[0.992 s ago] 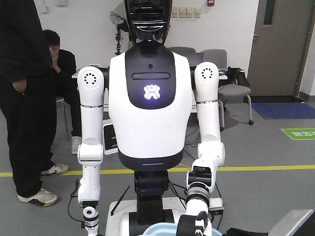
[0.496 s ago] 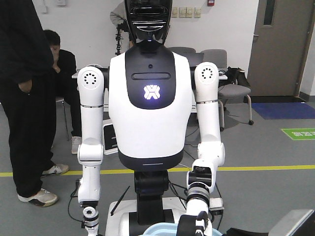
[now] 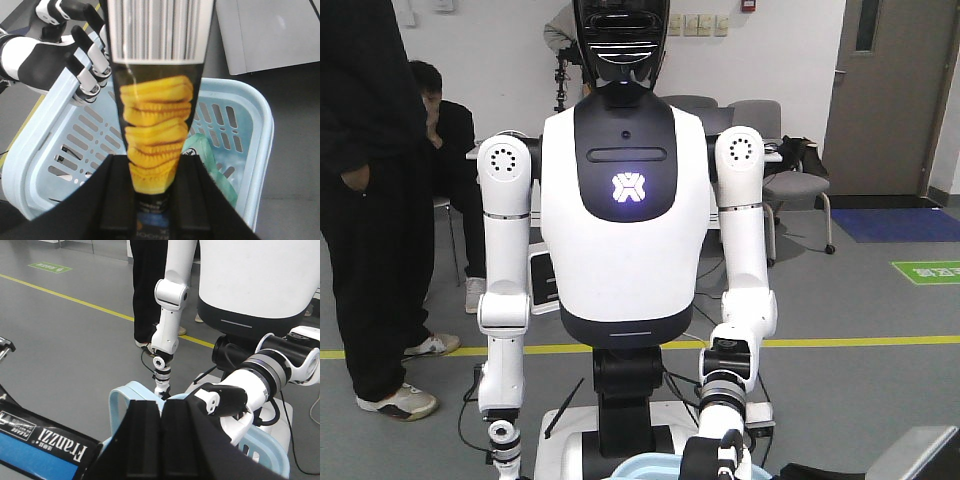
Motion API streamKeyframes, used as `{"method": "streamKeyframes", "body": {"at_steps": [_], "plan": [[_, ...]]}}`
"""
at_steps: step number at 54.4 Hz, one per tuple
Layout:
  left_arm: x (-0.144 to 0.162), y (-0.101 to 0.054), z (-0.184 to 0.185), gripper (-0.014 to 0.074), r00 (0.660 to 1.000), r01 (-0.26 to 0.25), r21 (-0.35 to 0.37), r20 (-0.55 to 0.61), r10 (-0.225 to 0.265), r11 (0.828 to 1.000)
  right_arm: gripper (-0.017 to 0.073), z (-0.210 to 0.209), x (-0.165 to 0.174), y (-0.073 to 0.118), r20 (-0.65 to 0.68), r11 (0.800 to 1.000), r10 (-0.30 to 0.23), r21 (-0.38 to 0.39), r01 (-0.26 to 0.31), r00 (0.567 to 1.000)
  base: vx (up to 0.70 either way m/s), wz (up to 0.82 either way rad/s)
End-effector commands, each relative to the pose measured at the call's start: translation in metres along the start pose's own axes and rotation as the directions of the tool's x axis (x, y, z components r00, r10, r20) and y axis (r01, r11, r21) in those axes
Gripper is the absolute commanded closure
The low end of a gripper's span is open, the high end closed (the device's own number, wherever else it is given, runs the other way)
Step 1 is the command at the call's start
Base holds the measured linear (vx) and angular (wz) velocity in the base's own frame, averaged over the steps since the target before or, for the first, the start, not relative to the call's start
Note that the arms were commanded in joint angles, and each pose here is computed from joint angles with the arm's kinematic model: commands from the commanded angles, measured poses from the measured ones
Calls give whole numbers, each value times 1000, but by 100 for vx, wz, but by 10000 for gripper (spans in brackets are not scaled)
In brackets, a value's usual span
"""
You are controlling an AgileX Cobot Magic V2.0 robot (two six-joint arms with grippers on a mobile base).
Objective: Pick snacks and fruit into basket
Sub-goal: 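Lower the black biscuit box over the basket with left gripper, then open left gripper to drop the biscuit box into the basket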
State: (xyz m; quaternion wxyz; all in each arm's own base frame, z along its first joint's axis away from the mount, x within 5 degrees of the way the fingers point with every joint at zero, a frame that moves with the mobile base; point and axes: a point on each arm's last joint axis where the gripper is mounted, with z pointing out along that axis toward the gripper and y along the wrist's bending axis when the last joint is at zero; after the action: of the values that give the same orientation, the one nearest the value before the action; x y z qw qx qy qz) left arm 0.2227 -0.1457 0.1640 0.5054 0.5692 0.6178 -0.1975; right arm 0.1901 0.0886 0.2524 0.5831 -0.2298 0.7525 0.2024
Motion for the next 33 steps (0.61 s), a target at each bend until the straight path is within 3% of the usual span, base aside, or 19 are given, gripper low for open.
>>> {"method": "streamKeyframes", "body": {"at_steps": [1,20,33], "plan": [[-20,9,-2,586,992,-4,-44,127,10,999,568,-2,-17,2,97,1000,1,-28,1,995,0,0],[-20,9,-2,585,992,-6,-45,122,12,999,568,-2,-17,3,102,999,1,-32,2,995,0,0],[-18,9,-2,583,993,-58,-51,102,63,997,568,-2,-17,3,102,999,1,-32,2,995,0,0]]}}
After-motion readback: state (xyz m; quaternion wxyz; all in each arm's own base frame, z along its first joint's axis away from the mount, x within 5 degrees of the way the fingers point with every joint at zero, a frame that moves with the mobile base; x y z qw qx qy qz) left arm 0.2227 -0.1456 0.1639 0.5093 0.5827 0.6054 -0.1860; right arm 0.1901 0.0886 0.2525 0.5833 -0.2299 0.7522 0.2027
